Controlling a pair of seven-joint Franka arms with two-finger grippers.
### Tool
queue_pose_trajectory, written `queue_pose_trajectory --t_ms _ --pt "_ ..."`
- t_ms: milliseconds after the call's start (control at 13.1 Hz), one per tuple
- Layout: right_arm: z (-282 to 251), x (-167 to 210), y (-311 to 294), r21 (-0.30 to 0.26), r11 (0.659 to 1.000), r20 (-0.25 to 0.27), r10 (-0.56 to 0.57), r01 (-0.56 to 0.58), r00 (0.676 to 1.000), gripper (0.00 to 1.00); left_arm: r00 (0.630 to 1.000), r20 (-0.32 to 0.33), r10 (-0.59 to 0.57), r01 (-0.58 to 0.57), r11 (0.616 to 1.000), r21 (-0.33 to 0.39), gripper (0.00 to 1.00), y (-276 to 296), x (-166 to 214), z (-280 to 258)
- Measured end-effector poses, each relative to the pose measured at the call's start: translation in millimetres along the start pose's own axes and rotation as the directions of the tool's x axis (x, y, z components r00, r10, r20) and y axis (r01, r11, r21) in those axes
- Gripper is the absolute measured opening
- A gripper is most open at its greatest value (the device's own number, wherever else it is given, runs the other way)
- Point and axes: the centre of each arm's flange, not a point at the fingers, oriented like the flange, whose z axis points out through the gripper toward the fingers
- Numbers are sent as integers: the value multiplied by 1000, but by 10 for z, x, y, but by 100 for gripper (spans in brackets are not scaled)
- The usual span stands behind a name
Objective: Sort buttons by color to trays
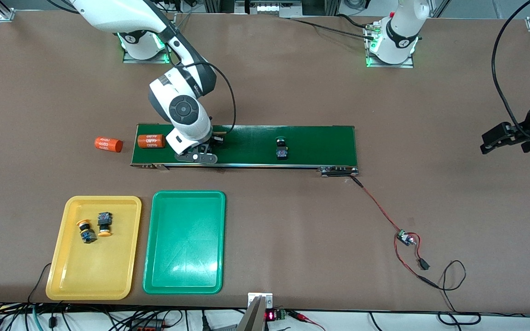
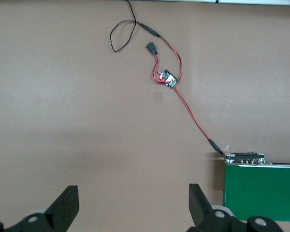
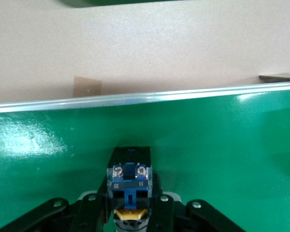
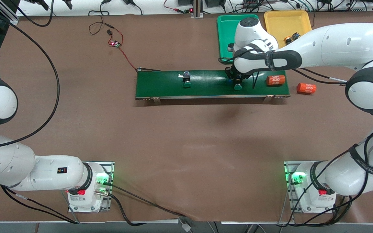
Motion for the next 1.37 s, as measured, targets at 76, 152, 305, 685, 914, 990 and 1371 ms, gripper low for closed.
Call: queue_pose_trajectory --t_ms 76,152,305,685,914,990,1371 --pt "-32 24 27 3 1000 -4 4 -4 1000 33 1000 6 -4 4 1000 0 100 1 -29 20" --pt "-105 72 78 8 1000 -13 14 -14 1000 33 1000 7 -2 2 1000 0 100 7 -36 26" --pt "-403 220 297 -7 1000 -13 26 -26 1000 33 1000 -9 -8 8 1000 -1 100 70 -23 -11" --pt "-1443 642 638 25 1000 -96 3 -1 995 33 999 -31 -28 28 1000 -3 100 79 -43 -148" --pt "-1361 955 753 91 993 -201 -54 74 978 33 998 55 -30 30 1000 3 100 67 -154 -166" --pt "-1273 1089 815 101 989 -222 -83 107 972 33 997 73 -32 32 999 5 100 55 -177 -177" --pt "-1087 1870 1057 121 970 -341 -159 211 926 33 998 58 -26 26 1000 3 100 86 -196 -271"
